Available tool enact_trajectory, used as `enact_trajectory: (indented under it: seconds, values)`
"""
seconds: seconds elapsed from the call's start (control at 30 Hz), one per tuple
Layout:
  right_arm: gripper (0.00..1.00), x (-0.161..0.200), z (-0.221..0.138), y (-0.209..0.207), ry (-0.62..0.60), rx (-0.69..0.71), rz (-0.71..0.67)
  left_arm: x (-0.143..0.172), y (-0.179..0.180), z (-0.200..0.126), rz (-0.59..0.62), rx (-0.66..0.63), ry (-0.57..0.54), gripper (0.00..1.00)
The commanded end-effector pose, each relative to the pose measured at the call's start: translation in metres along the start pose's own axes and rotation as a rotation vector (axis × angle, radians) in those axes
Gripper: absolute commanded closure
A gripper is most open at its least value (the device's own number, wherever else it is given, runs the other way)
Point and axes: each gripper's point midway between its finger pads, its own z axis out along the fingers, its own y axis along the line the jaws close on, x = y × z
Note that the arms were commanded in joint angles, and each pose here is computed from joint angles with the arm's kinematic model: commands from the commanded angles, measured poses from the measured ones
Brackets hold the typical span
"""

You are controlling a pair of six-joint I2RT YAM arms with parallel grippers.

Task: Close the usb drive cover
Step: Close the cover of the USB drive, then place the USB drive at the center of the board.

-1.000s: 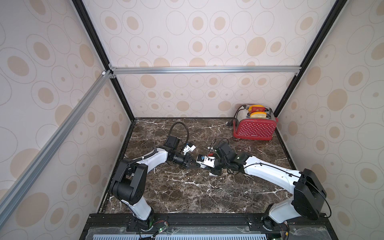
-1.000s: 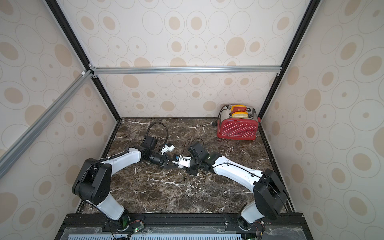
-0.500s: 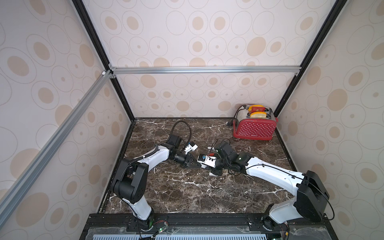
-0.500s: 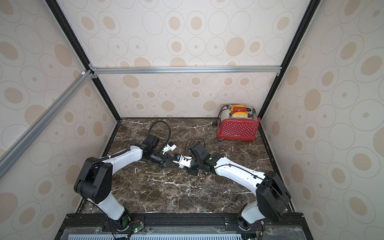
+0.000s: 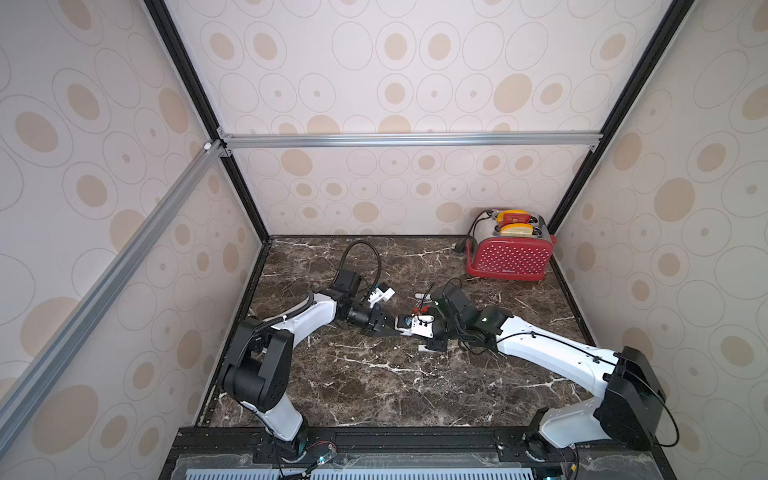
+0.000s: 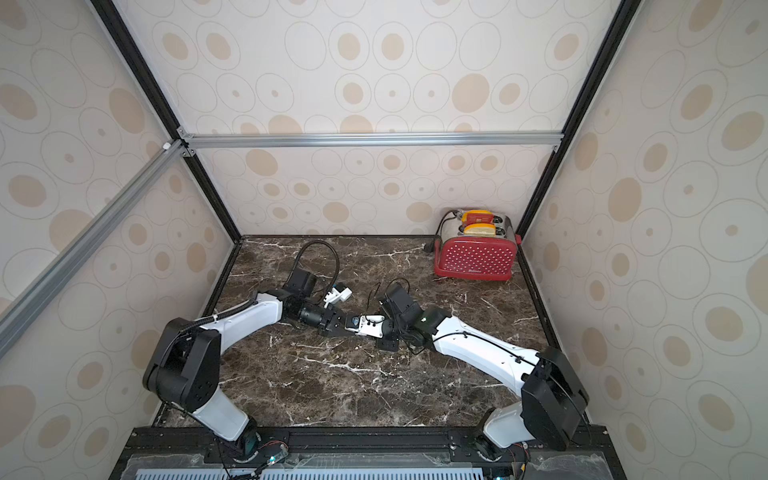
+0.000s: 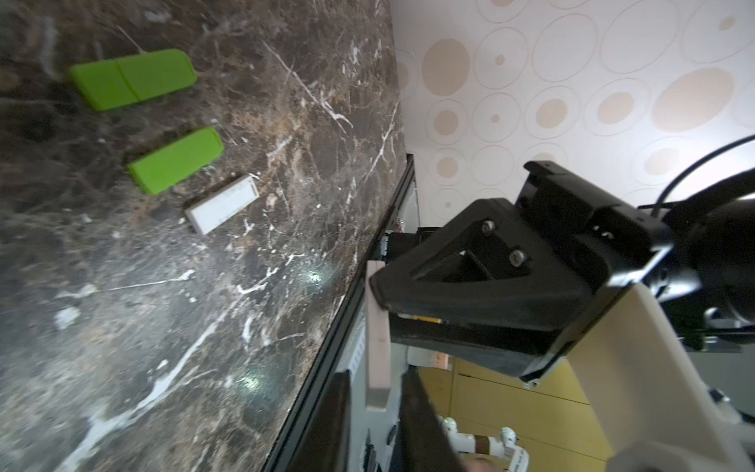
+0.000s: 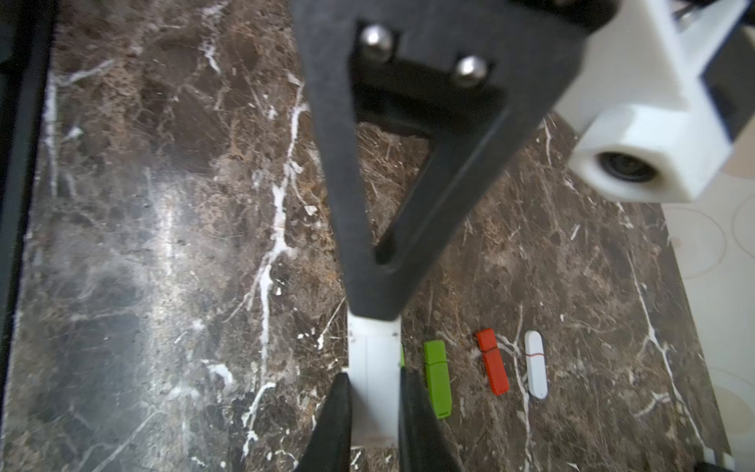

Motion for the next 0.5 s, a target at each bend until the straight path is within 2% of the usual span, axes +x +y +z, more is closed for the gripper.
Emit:
enact_trajectory:
  seconds: [0.0,0.07,0.13,0.23,0.3,0.4,0.47]
  values:
    - [0.96,0.023,-0.018,0.028,-0.001,-0.098,0.013,-0.018,0.02,-0.049,0.128,-0.236,-0.136,0.63]
    - [0.95,0.041,-0.018,0.042,0.031,-0.139,0.041,-0.02,0.038,-0.076,0.141,-0.383,-0.179,0.49]
    - [0.95,0.054,-0.012,0.058,0.066,-0.203,0.068,-0.027,0.056,-0.104,0.179,-0.546,-0.24,0.45]
    - [0.93,0.068,0.001,0.073,0.102,-0.271,0.106,-0.03,0.076,-0.136,0.231,-0.773,-0.289,0.3]
    - [0.93,0.081,0.011,0.077,0.145,-0.282,0.114,-0.037,0.08,-0.149,0.292,-0.857,-0.317,0.24]
    - [0.93,0.095,0.022,0.079,0.197,-0.292,0.112,-0.039,0.085,-0.154,0.359,-0.911,-0.324,0.16]
    - [0.92,0.1,0.029,0.078,0.221,-0.294,0.105,-0.042,0.091,-0.16,0.378,-0.955,-0.348,0.07]
